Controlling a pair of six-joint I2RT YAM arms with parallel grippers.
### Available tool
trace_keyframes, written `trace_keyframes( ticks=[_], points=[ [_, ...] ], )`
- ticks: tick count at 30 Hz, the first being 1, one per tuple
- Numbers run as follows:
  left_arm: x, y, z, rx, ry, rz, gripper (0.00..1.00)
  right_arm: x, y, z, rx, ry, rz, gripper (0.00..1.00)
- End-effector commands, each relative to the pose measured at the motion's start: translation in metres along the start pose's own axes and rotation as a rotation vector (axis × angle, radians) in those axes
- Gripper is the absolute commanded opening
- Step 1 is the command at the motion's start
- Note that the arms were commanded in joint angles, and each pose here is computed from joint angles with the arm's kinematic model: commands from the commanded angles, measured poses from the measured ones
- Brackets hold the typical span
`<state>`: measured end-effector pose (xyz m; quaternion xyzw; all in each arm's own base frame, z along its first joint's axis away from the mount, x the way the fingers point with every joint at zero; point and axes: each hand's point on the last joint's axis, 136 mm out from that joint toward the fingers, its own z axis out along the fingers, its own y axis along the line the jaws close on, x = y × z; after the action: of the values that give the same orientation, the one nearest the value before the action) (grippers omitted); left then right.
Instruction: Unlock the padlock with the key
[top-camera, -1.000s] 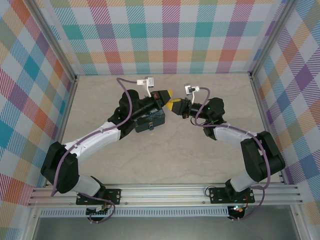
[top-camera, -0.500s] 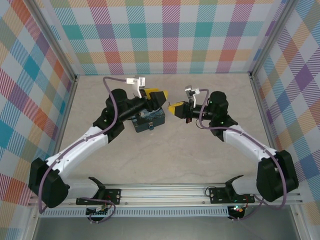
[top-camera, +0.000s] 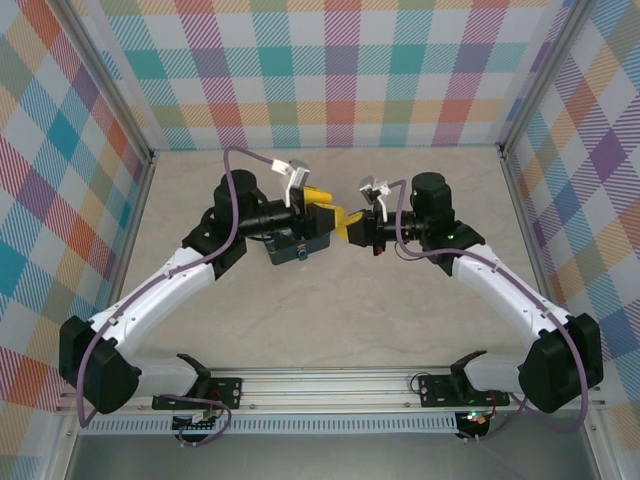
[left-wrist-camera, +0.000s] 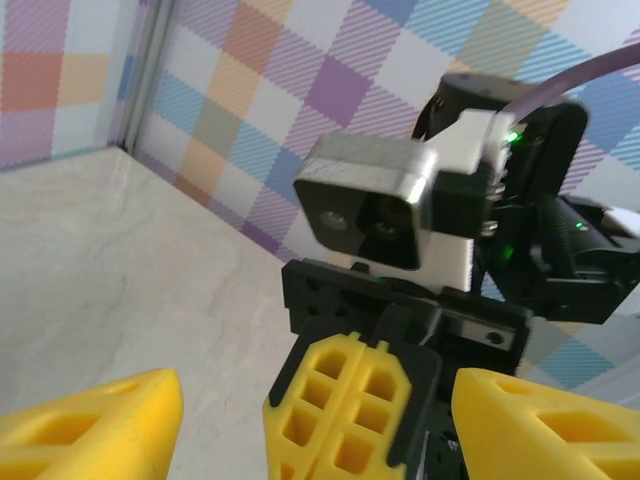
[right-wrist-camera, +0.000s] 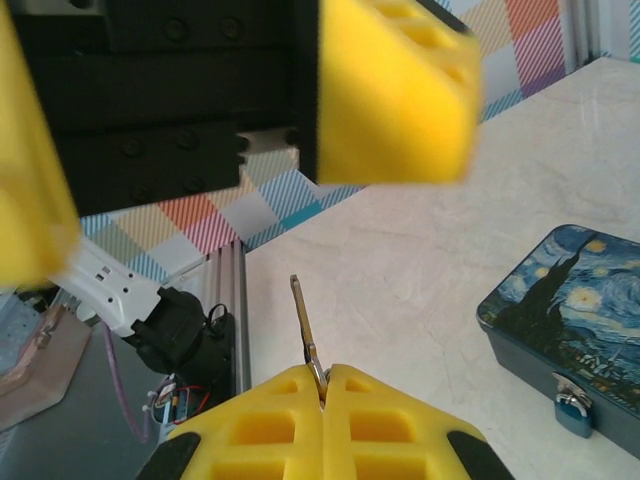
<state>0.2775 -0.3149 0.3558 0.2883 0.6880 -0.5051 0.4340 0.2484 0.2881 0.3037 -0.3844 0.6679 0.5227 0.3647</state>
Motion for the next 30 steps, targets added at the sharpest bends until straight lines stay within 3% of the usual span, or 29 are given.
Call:
trace_keyframes(
  ticks=[1,6,12,16,20,30],
  points=[
    [-0.004,-0.011,0.001,0.054,0.015,0.032,0.67,-0.009,0.009,0.0,-0.033,-0.012,-0.046,0.02],
    [0.002,-0.013,0.003,0.084,0.036,0.028,0.44,-0.016,0.007,-0.002,-0.008,-0.049,-0.045,0.02],
    [0.007,-0.018,0.003,0.113,0.061,0.032,0.24,-0.023,0.006,-0.003,0.01,-0.079,-0.036,0.02],
    [0.008,-0.016,0.004,0.107,0.066,0.039,0.01,-0.022,0.007,-0.003,0.002,-0.079,-0.029,0.04],
    [0.002,-0.018,0.005,0.11,0.036,0.034,0.0,-0.018,0.007,-0.004,-0.004,-0.075,-0.02,0.08],
    [-0.001,-0.014,0.008,0.099,-0.002,0.017,0.0,-0.009,0.015,-0.007,-0.03,-0.056,-0.028,0.35]
  ],
)
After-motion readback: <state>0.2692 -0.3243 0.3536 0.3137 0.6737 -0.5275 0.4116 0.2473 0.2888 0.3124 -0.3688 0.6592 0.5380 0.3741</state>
